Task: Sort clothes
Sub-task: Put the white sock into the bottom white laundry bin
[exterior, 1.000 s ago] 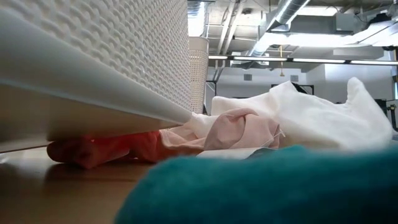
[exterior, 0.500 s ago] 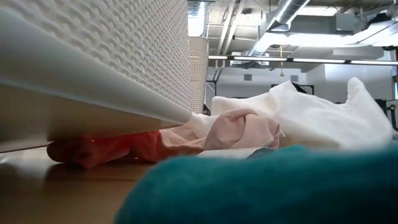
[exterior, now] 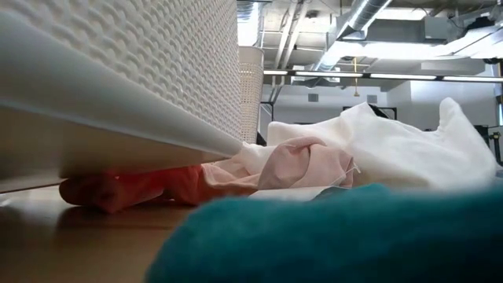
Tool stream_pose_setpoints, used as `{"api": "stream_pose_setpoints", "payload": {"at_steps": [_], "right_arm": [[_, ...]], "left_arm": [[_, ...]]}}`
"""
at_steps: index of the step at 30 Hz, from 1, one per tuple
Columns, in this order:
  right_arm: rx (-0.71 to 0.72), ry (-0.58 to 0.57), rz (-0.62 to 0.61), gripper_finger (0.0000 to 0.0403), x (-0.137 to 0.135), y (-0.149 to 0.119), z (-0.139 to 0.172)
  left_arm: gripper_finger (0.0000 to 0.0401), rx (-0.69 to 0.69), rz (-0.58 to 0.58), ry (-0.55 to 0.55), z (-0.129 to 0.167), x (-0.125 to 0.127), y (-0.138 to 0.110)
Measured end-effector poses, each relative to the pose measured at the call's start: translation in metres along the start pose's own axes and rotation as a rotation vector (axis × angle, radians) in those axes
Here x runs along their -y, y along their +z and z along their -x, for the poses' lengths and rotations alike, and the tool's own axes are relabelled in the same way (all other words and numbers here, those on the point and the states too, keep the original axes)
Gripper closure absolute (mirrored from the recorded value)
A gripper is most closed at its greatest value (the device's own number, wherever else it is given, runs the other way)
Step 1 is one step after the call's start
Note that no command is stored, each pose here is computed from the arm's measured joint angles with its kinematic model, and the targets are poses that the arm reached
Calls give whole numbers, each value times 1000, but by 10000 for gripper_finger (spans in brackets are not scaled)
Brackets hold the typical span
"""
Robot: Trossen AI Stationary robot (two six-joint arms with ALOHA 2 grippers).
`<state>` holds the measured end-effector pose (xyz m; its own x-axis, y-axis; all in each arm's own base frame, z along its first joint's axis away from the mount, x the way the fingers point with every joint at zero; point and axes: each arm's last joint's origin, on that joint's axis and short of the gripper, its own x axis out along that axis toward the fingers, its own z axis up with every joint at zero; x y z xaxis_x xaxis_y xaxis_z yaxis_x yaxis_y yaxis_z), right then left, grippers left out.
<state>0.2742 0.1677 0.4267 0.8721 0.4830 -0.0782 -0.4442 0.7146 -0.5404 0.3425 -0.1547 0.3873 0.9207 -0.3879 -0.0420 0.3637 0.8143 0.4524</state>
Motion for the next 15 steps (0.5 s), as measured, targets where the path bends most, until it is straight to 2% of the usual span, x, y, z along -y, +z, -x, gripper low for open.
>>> {"api": "stream_pose_setpoints", "payload": {"at_steps": [3,10,15], "right_arm": [[-26,15,-34,397,-1,-3,0],[-120,62,-122,382,-7,-11,1],[-212,13,-173,365,-8,-17,2]], "left_arm": [[393,-10,-21,-8,0,1,-1],[398,-84,-32,-21,15,2,5],[399,-114,-39,10,43,1,23]]}}
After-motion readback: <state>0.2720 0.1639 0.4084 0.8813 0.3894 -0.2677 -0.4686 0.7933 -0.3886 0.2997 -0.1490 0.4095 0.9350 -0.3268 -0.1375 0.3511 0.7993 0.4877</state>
